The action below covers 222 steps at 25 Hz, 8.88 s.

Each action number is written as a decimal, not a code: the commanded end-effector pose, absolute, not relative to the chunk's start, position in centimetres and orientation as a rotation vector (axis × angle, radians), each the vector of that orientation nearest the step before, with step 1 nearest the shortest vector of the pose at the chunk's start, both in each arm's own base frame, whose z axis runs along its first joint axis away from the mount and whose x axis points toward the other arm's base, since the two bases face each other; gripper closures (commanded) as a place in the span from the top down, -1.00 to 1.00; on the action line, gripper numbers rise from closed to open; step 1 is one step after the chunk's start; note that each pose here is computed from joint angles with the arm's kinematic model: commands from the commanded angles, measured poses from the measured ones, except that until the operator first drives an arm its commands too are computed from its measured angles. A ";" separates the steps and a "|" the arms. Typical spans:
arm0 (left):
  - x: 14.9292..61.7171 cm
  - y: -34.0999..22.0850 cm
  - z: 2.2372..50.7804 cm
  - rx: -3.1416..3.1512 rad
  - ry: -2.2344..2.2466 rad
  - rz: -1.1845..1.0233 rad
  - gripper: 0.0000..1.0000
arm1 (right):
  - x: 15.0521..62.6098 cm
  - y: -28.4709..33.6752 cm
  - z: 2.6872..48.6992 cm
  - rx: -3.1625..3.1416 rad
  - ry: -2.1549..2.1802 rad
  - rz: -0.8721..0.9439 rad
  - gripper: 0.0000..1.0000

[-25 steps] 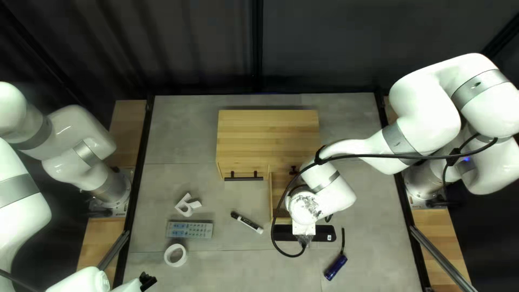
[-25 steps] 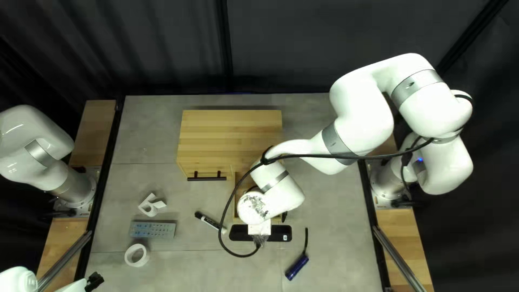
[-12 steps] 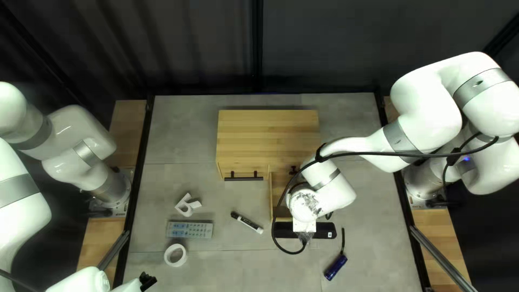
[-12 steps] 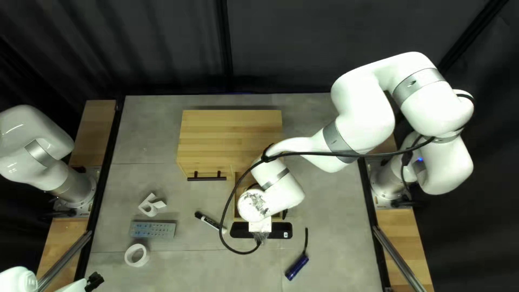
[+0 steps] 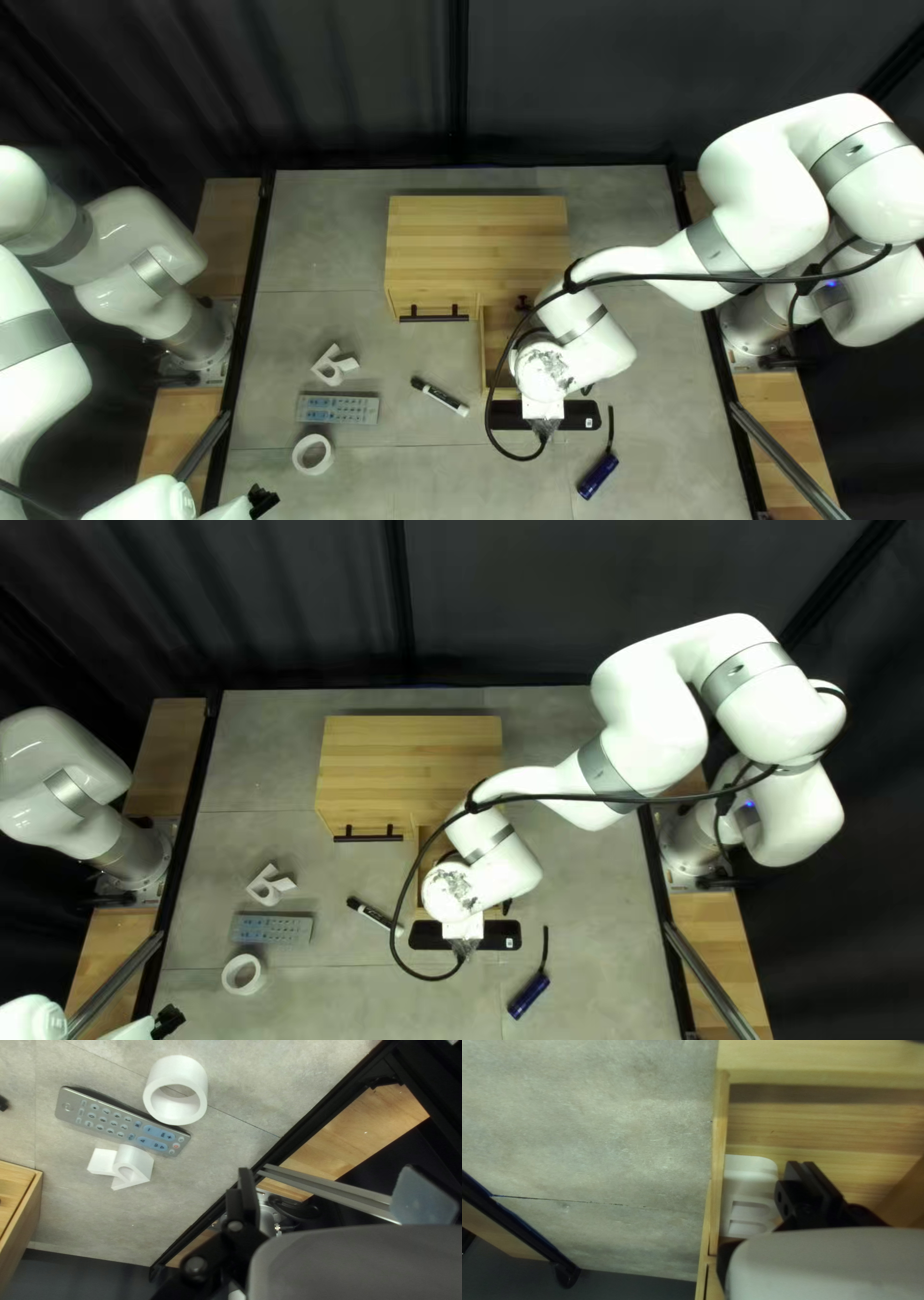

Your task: Open drawers and place objects into drawer and close

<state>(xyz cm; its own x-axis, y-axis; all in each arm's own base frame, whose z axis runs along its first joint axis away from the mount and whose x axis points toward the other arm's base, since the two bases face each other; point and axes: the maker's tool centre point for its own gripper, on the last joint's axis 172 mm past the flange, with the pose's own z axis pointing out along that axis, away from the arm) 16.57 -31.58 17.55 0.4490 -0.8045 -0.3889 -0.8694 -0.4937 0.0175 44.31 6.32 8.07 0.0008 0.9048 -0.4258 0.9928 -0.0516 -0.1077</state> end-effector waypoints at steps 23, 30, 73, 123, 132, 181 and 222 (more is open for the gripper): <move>16.6 -31.6 17.6 -2.512 1.468 0.522 1.00 | 46.3 21.0 13.3 1.776 2.045 -0.472 1.00; 16.6 -31.6 17.6 -2.512 1.468 0.522 1.00 | 39.2 26.5 13.2 1.868 2.110 -0.580 1.00; 16.6 -31.6 17.6 -2.512 1.468 0.522 1.00 | 30.5 27.1 5.4 2.696 1.265 -0.482 1.00; 16.6 -31.6 17.6 -2.512 1.468 0.522 1.00 | 23.0 35.7 6.6 2.264 1.813 -0.529 1.00; 19.2 -29.4 17.5 -2.428 1.541 0.670 1.00 | 23.0 35.7 6.6 2.264 1.813 -0.529 1.00; 24.2 -25.5 6.6 -1.726 2.223 0.577 1.00 | 23.0 35.7 6.6 2.264 1.813 -0.529 1.00; 22.8 -22.4 2.7 -1.749 2.188 0.512 1.00 | 23.0 35.7 6.6 2.264 1.813 -0.529 1.00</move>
<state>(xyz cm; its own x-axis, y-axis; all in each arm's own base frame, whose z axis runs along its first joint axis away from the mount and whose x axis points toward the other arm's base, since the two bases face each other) 22.86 -22.84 2.88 -0.2248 -0.8700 -0.4388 -0.9744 0.2035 0.0955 22.97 35.72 6.56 0.1869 0.9013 -0.3909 0.9700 -0.2322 -0.0716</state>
